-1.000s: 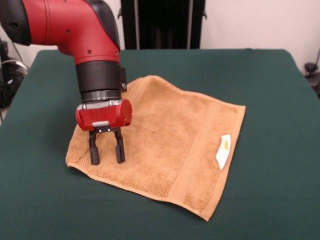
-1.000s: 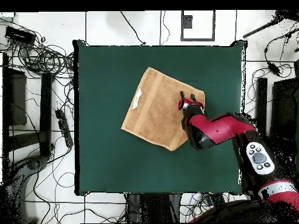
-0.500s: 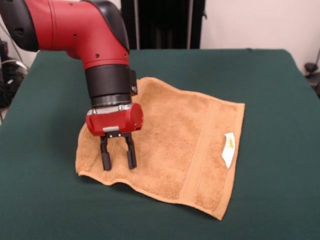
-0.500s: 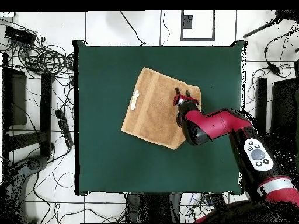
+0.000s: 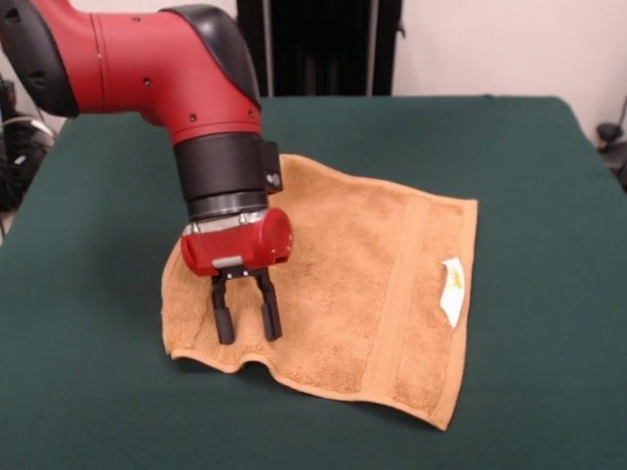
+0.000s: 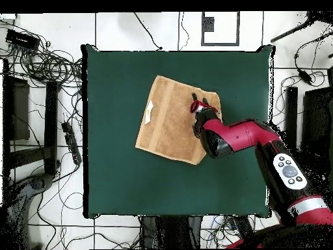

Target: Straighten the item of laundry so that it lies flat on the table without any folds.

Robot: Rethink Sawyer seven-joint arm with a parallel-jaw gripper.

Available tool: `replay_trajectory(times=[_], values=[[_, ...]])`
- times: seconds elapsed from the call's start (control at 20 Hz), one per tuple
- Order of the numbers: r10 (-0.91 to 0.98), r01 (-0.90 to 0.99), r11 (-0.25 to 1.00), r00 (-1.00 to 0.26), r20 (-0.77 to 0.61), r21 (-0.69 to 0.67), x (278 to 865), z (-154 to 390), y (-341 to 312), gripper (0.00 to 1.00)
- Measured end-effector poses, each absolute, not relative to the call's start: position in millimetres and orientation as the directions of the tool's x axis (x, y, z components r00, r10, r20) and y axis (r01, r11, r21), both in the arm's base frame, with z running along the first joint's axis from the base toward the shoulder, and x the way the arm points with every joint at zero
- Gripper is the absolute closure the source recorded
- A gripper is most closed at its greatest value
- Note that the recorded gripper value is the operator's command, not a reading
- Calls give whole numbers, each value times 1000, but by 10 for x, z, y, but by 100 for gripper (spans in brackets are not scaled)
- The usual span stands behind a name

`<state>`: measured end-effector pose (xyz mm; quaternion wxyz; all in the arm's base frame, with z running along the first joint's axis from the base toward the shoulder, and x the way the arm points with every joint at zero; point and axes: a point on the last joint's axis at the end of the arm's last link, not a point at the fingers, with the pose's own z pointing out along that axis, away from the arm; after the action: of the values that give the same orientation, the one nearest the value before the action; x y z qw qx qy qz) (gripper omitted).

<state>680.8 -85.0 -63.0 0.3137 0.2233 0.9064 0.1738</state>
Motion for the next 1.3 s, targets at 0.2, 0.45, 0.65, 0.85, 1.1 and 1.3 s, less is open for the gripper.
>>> replay_trajectory(times=[0.2,0.45,0.65,0.85,1.1,1.3], values=[[536,296,820,-699,-474,491,6857,-637,-709,0],[559,298,796,-697,-449,527,6902,-635,-521,0],[568,300,784,-701,-432,543,6920,-640,-405,0],[567,298,782,-705,-426,547,6925,-635,-351,0],[524,269,813,-726,-446,517,6905,-636,-276,0],[428,203,873,-754,-498,443,6885,-641,-215,0]])
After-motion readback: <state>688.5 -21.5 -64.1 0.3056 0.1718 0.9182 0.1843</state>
